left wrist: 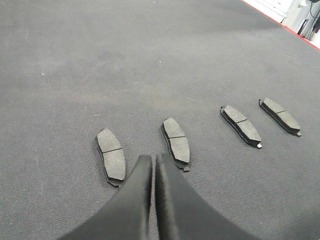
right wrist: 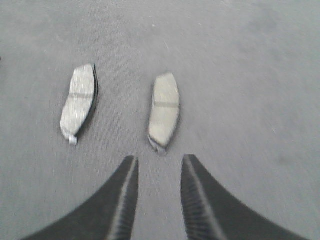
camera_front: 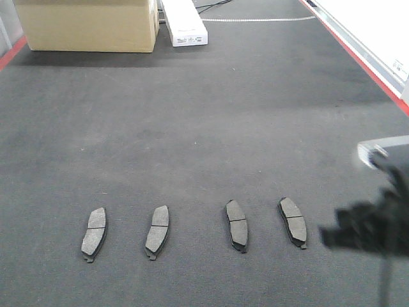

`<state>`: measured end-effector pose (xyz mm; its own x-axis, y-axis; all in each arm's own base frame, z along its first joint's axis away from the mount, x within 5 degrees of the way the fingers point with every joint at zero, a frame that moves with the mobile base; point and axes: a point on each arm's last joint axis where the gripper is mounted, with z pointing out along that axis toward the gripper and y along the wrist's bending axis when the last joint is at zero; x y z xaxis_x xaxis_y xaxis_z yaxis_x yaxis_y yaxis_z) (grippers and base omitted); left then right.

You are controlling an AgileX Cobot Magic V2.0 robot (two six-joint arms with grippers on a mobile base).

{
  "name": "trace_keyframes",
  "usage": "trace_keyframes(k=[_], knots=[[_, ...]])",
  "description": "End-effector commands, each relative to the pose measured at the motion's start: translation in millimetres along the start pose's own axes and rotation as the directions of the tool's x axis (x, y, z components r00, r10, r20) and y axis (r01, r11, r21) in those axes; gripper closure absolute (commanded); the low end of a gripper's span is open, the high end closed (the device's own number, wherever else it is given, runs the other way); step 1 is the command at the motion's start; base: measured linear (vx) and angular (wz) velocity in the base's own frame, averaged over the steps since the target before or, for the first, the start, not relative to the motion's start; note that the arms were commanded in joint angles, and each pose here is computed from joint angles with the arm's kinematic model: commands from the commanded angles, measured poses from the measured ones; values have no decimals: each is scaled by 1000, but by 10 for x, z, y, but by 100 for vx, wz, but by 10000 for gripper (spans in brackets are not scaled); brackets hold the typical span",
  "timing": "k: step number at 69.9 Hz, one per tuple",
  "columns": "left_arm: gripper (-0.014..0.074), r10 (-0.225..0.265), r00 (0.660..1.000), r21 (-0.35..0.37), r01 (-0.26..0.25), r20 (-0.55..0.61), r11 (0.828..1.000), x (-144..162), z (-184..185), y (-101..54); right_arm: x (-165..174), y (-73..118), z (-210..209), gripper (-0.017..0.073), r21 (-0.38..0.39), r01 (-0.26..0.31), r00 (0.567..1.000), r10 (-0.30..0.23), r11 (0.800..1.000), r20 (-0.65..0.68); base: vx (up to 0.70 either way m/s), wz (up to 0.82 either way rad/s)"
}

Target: Move and align brake pads A on conveyor

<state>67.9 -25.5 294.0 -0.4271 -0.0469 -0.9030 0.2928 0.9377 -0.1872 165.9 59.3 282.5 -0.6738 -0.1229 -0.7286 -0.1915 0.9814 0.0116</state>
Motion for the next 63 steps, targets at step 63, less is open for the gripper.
trace_keyframes(k=[63], knots=[[600, 3, 997, 24, -5, 77, 1000, -127, -25, -34, 507, -184, -565, 566, -45, 0, 948, 14, 999, 318, 0, 0]])
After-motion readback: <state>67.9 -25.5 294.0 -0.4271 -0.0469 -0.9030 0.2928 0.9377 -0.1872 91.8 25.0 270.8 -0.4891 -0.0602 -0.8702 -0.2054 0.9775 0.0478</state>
